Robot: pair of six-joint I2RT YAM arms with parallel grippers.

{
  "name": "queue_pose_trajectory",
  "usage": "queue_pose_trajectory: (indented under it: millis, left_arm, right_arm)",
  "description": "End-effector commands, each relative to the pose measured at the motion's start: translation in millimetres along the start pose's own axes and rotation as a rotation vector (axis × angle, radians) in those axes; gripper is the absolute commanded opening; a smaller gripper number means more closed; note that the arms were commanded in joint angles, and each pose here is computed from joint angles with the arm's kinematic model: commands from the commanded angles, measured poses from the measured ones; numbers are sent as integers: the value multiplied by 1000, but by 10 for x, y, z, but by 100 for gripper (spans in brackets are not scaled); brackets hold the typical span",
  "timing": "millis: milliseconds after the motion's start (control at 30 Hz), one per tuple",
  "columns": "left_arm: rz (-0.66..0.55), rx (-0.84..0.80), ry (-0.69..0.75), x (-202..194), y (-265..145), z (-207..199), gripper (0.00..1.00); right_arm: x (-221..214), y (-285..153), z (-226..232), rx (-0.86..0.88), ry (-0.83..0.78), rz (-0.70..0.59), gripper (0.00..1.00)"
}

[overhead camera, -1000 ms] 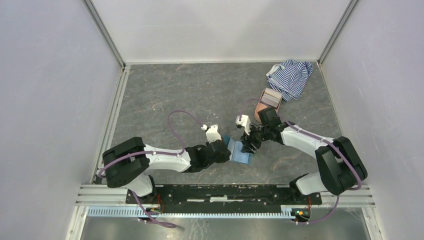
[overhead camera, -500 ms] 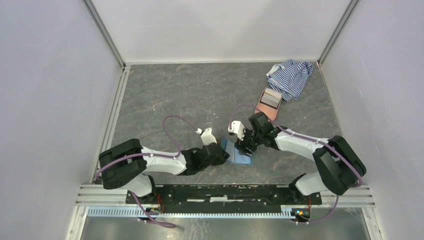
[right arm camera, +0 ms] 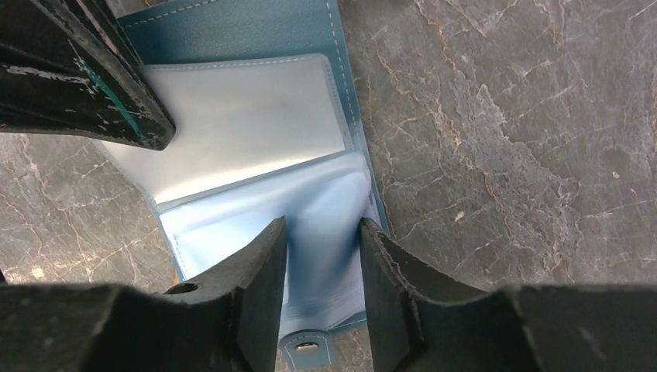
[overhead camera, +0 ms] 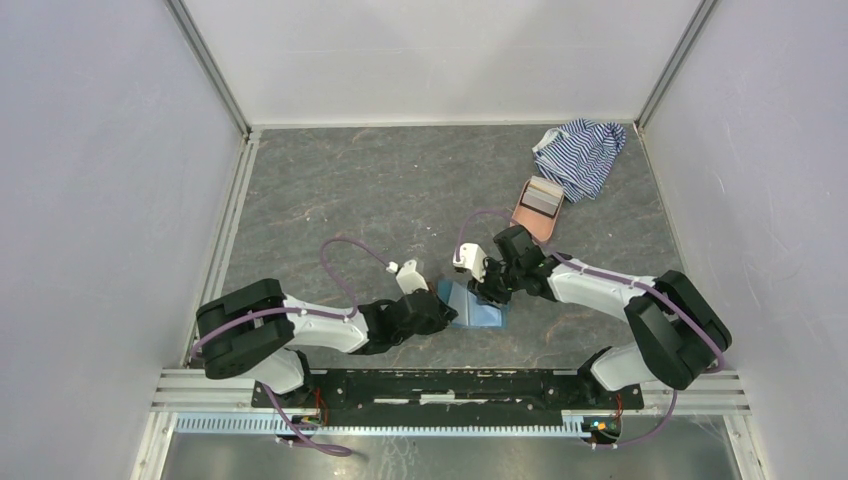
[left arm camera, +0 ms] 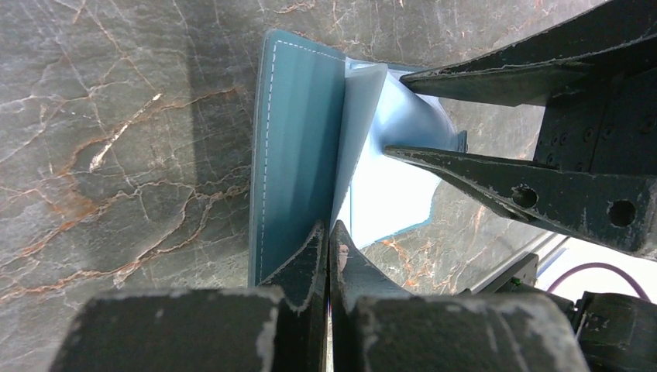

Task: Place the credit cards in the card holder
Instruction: Open the card holder at the center of the board.

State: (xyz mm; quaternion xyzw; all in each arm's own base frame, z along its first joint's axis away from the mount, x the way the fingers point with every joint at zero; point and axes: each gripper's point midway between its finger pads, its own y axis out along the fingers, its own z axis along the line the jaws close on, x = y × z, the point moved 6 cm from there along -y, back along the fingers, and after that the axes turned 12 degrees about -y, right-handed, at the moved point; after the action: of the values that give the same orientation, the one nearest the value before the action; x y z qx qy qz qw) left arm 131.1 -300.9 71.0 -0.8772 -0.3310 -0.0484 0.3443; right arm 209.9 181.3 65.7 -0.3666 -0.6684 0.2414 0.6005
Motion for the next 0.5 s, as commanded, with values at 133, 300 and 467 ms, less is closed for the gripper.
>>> queue_pose_trajectory:
  millis: [133,300,467]
  left_arm:
    - [26,-9,-109,-3,-6,43,2]
    - [40,15,-129,20,3,126,10]
    - [48,33,-135,44,-3,145,31]
  right_arm:
    - [-166,-143,-211,-124,5,108,61]
    - [-204,-207,-275,-153,30,107,63]
    - [-106,-195,-256,-115,34,51,63]
